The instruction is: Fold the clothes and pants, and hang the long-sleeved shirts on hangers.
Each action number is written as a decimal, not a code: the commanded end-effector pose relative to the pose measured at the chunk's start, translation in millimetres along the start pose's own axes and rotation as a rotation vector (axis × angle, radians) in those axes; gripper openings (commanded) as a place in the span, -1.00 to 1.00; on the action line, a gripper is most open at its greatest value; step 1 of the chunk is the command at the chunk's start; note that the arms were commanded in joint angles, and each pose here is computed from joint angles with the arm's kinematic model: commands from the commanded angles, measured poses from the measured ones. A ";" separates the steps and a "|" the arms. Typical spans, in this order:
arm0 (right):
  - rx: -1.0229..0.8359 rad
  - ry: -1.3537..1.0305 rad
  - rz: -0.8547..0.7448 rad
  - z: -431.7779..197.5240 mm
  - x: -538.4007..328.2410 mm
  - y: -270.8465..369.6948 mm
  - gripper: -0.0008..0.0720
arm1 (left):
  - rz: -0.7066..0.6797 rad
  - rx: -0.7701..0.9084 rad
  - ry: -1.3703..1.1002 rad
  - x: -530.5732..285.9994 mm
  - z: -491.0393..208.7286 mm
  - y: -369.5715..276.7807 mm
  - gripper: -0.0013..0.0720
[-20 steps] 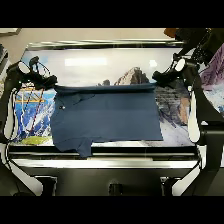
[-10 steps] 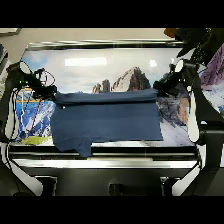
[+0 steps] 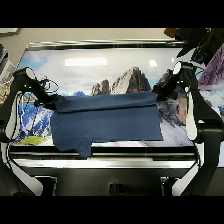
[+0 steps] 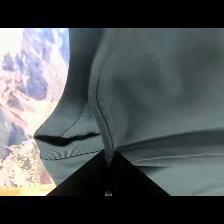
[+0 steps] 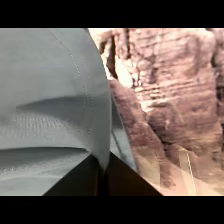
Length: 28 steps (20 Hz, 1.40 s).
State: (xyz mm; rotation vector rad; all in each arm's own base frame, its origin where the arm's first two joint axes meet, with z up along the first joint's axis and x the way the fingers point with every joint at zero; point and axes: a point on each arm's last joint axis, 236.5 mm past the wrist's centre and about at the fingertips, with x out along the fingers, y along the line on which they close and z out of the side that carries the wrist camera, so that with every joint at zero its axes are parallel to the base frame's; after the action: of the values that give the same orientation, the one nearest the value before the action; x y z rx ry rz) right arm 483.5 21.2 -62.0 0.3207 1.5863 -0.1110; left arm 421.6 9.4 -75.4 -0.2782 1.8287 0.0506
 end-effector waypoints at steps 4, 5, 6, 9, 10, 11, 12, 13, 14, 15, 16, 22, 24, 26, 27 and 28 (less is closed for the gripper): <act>0.004 0.135 -0.024 -24.1 19.6 -5.6 -0.90 | 0.042 0.014 -0.017 14.1 4.6 -1.2 -0.93; 0.004 0.140 -0.025 -25.0 20.6 -5.6 -0.90 | 0.049 0.014 -0.018 13.9 4.9 0.6 -0.93; 0.004 0.142 -0.025 -25.2 21.4 -5.7 -0.86 | 0.059 0.012 -0.020 13.7 5.2 3.5 -0.93; 0.004 0.154 -0.014 -27.6 22.2 -3.3 0.19 | 0.069 0.011 -0.026 13.5 6.8 5.8 -0.70; -0.009 0.162 0.008 -29.9 20.3 1.8 0.37 | 0.069 0.012 -0.030 12.5 7.2 5.9 -0.19; -0.029 0.163 0.041 -31.5 15.4 8.1 0.37 | 0.080 0.011 -0.040 8.8 7.7 8.8 0.28; -0.056 0.144 0.071 -30.4 7.0 14.9 0.38 | 0.106 0.007 -0.057 1.8 8.0 16.0 0.54; -0.100 0.101 0.078 -26.3 -6.3 17.0 0.40 | 0.117 -0.002 -0.081 -9.0 7.7 22.2 0.54; -0.155 0.050 0.078 -22.2 -23.0 17.8 0.40 | 0.103 -0.017 -0.108 -22.1 6.3 26.4 0.54; -0.221 0.008 0.061 -20.3 -38.8 14.8 0.40 | 0.083 -0.034 -0.135 -36.3 3.2 31.2 0.54; -0.242 -0.037 0.049 -16.3 -54.9 8.2 0.40 | 0.033 -0.055 -0.158 -50.7 -2.5 33.7 0.54; -0.112 -0.041 0.295 -49.3 -91.7 -31.5 0.39 | -0.327 -0.211 -0.117 -32.1 -109.4 46.2 0.54; -0.073 -0.003 0.313 -71.9 -84.2 -38.6 0.37 | -0.368 -0.281 -0.050 2.4 -162.3 43.0 0.54; -0.070 0.011 0.322 -87.5 -75.9 -34.6 0.34 | -0.378 -0.314 0.013 35.1 -207.8 33.4 0.54; -0.065 0.016 0.333 -92.7 -72.3 -31.5 0.34 | -0.389 -0.324 0.026 46.3 -221.4 27.6 0.54; -0.062 0.024 0.340 -98.1 -68.7 -28.7 0.34 | -0.407 -0.335 0.029 54.8 -230.6 21.5 0.54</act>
State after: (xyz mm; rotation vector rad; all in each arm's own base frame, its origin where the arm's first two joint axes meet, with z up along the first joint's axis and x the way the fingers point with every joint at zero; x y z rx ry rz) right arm 398.0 -0.8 12.5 0.4905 1.5331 0.1793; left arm 229.6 9.9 -48.2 -0.7855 1.7506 0.0712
